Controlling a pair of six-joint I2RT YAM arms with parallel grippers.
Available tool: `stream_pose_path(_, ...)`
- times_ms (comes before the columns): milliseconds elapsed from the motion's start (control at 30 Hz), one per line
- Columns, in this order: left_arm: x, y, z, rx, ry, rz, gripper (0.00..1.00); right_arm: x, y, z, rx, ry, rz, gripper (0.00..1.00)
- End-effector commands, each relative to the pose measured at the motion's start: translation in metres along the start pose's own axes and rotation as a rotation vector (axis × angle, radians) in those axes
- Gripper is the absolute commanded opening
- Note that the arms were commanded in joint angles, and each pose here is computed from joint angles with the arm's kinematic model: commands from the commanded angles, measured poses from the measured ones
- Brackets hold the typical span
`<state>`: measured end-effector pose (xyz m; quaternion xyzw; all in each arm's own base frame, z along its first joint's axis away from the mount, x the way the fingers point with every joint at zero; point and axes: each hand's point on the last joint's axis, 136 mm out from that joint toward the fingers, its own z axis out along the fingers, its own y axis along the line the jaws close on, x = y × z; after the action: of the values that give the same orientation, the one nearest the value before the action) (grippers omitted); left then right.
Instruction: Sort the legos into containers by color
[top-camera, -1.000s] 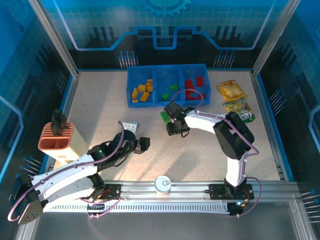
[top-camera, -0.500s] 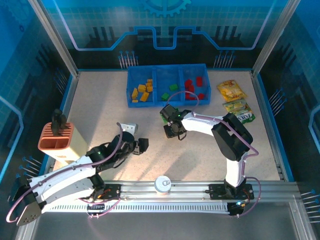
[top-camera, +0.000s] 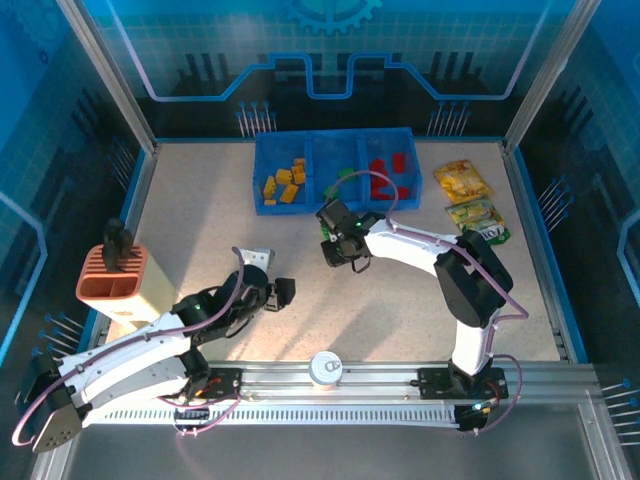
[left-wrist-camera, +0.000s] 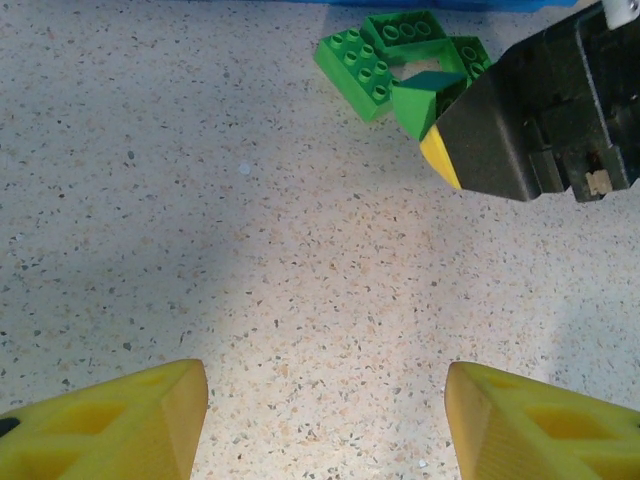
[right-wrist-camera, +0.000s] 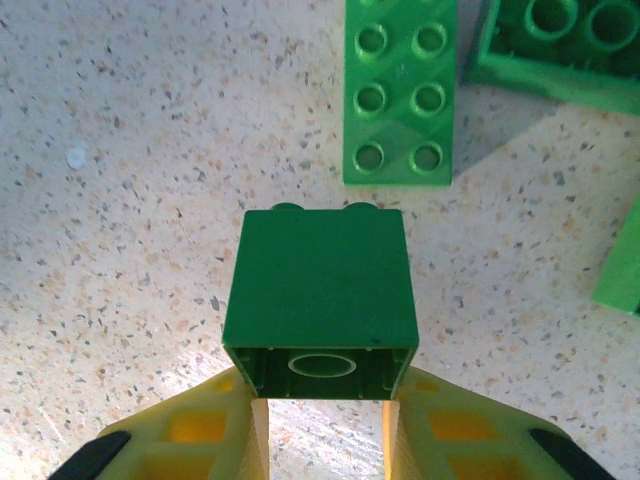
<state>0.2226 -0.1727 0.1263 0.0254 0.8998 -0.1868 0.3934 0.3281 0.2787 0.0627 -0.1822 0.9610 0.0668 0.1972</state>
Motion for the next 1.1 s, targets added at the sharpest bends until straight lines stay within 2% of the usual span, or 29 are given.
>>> stream_pose_path(0,0.006,0.006,0.000,-0.018,0.001,-0.003,0.65,-0.016,0.004,-0.022,0.006,-0.044,-0.032,0.30)
stream_pose_path(200,0.004,0.006,-0.002,-0.014,-0.012,-0.006,0.65,-0.038,0.005,-0.033,0.012,-0.081,-0.044,0.30)
stream_pose_path(433,0.002,0.002,-0.001,-0.008,-0.003,-0.006,0.65,-0.091,-0.017,-0.048,0.056,-0.144,-0.022,0.31)
stream_pose_path(600,0.003,0.000,-0.003,-0.001,0.000,-0.010,0.65,-0.122,-0.036,-0.038,0.081,-0.146,-0.004,0.31)
stream_pose_path(833,0.005,-0.003,-0.007,0.007,0.021,0.003,0.66,-0.150,-0.059,-0.002,0.098,-0.123,0.056,0.31)
stream_pose_path(967,0.006,-0.002,-0.009,0.005,0.020,0.002,0.66,-0.157,-0.065,0.005,0.106,-0.125,0.078,0.36)
stream_pose_path(1067,0.006,-0.002,-0.009,0.003,0.017,-0.002,0.66,-0.164,-0.063,-0.001,0.103,-0.149,0.077,0.59)
